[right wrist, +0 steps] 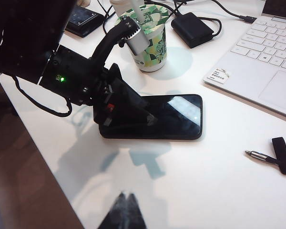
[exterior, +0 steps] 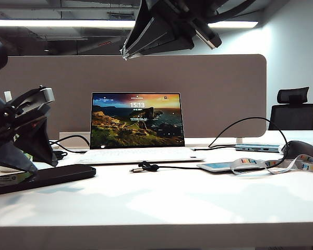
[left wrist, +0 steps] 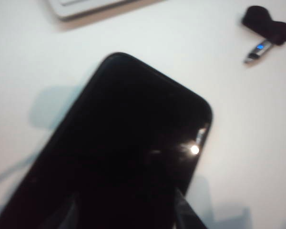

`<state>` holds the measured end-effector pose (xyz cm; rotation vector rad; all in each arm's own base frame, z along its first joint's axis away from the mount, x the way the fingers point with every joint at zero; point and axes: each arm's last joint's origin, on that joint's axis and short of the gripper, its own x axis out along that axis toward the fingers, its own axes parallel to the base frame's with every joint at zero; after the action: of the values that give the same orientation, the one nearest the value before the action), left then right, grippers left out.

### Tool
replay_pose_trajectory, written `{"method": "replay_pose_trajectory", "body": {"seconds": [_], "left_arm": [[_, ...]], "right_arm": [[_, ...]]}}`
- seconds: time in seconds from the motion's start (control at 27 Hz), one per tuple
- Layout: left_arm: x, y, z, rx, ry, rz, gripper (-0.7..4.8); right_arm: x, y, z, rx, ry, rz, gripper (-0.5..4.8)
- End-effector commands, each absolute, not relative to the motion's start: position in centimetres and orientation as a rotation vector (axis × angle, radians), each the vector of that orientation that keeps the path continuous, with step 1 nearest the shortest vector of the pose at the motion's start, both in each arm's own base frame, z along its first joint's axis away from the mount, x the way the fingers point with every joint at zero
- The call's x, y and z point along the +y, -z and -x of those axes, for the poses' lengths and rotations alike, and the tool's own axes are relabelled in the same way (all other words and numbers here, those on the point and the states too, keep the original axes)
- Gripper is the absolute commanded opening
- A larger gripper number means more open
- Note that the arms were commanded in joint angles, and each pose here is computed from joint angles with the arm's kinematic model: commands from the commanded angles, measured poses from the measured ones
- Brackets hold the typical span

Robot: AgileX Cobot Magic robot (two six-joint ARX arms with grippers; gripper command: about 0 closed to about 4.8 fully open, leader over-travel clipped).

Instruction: Pick up the black phone, pick up the charger plug, insert the charger plug into the phone's charging port, and finally place the connected phone back on the desk.

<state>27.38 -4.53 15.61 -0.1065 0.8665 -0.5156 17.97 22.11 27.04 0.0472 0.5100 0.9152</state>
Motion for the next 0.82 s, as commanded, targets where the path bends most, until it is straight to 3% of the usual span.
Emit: {"method": "replay_pose_trajectory", "body": {"seconds": [0.04, 0.3, 0.56, 0.59, 0.67, 0.7, 0.82], "left_arm": [[-4.7, -15.6, -27.2, 0.894, 0.562, 0.173, 2.61], [-4.9, -15.9, -27.1, 0.888, 0.659, 0.244, 2.61], [-4.4, -15.9, -27.6, 0.86, 0.464, 0.146, 2.6], [-4.3, -16.0, -27.7, 0.847, 0.42, 0.124, 2.41], [-4.1, -16.1, -28.0, 0.817, 0.346, 0.089, 0.3], [-4.0, -16.2, -28.1, 0.804, 0.308, 0.071, -0.06], [-3.9, -16.2, -28.2, 0.786, 0.251, 0.046, -0.06]], "right_arm": [[22.2, -27.2, -18.0, 0.503, -0.917, -0.055, -0.06], [22.5, -26.1, -18.2, 0.555, -0.908, -0.033, -0.06], [22.6, -26.1, -18.3, 0.549, -0.91, -0.035, -0.06], [22.6, -26.1, -18.3, 0.549, -0.909, -0.034, -0.05], [22.6, -26.1, -18.3, 0.549, -0.909, -0.035, -0.06], [22.6, -26.1, -18.3, 0.549, -0.909, -0.035, -0.06], [22.7, -26.0, -18.3, 0.546, -0.907, -0.035, -0.06]]}}
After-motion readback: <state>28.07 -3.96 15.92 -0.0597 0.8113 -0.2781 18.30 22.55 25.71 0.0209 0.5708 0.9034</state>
